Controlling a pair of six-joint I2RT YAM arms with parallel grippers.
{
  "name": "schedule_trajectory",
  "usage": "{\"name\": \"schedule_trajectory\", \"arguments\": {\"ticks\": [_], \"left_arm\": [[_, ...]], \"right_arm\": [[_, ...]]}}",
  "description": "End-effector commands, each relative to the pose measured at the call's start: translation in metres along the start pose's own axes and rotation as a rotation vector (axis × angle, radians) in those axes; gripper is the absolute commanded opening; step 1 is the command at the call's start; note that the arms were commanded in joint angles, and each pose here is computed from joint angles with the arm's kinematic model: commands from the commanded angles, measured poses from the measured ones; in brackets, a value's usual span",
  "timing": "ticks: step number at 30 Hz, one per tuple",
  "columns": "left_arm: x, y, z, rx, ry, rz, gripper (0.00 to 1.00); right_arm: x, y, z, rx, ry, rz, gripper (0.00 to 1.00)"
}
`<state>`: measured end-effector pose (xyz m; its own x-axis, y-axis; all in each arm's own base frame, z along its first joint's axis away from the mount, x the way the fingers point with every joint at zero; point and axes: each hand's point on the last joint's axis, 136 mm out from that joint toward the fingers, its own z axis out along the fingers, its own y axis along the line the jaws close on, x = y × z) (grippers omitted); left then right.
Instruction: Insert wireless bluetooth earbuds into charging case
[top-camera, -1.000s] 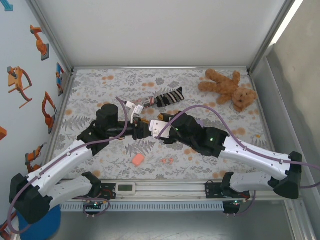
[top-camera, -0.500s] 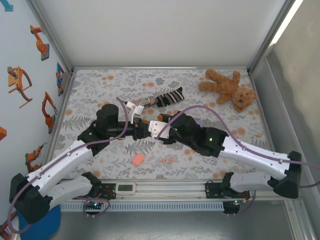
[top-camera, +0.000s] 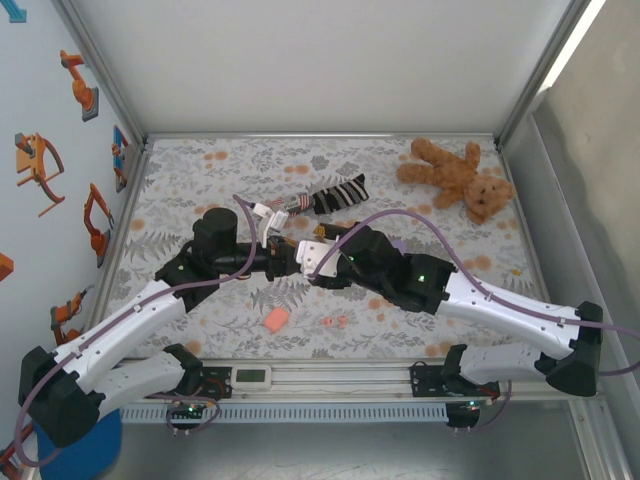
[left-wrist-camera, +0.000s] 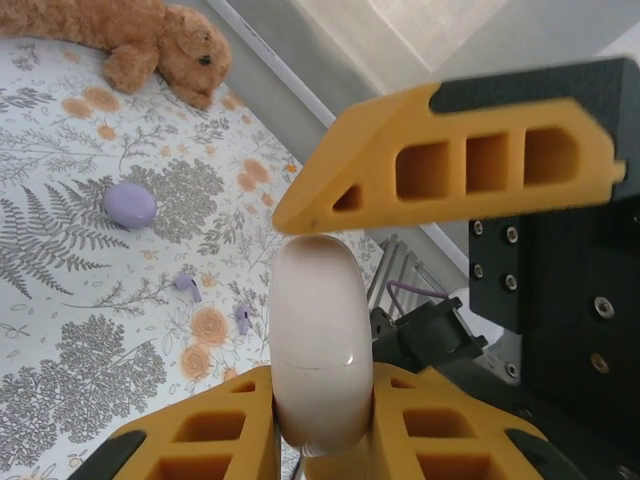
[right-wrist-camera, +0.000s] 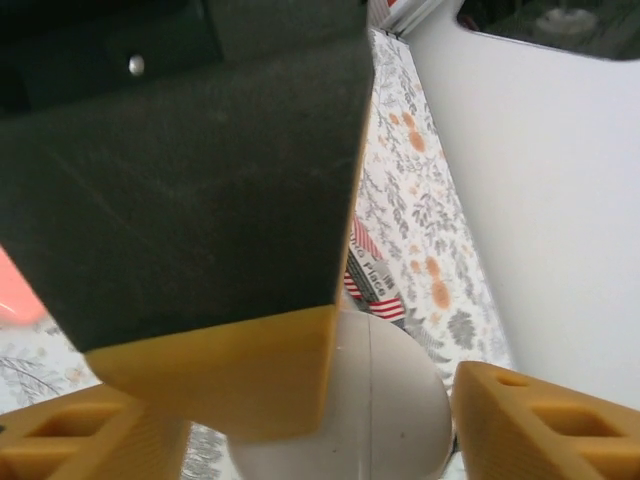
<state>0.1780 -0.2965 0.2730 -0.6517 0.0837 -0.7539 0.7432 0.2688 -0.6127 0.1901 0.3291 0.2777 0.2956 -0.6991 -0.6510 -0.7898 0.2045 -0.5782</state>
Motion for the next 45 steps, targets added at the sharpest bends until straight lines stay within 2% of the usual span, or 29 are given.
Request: {"name": "schedule_trajectory", "arguments": {"ticks": [1,6,13,18,24,31,35,45], "left_arm": [[-0.015,-0.007,-0.005,0.003,-0.066,0.076,0.20],[-0.017,0.001,-0.008,-0.025,-0.131,0.114,0.18],[-0.012,0.010,-0.009,-0.032,-0.217,0.198,0.15],[-0.009,0.009,-0.015,-0.010,-0.292,0.271,0.15],[-0.004,0.005,-0.024,0.004,-0.356,0.379,0.15],[-0.001,-0.007,-0.030,0.038,-0.386,0.500,0.13],[-0.002,-0.014,-0.033,0.049,-0.389,0.547,0.12],[-0.004,-0.021,-0.036,0.061,-0.382,0.578,0.12]], "right_arm": [[-0.014,-0.007,-0.015,-0.007,-0.060,0.059,0.78],[-0.009,-0.009,-0.030,-0.061,-0.122,0.178,0.89],[0.003,-0.008,-0.047,-0.186,-0.252,0.411,0.90],[0.005,-0.014,-0.060,-0.232,-0.409,0.565,0.92],[-0.003,-0.015,-0.061,-0.303,-0.541,0.671,0.92],[-0.014,-0.022,-0.041,-0.361,-0.586,0.749,0.91],[-0.017,-0.026,-0.027,-0.384,-0.570,0.771,0.88],[-0.014,-0.038,-0.015,-0.329,-0.552,0.805,0.81]]}}
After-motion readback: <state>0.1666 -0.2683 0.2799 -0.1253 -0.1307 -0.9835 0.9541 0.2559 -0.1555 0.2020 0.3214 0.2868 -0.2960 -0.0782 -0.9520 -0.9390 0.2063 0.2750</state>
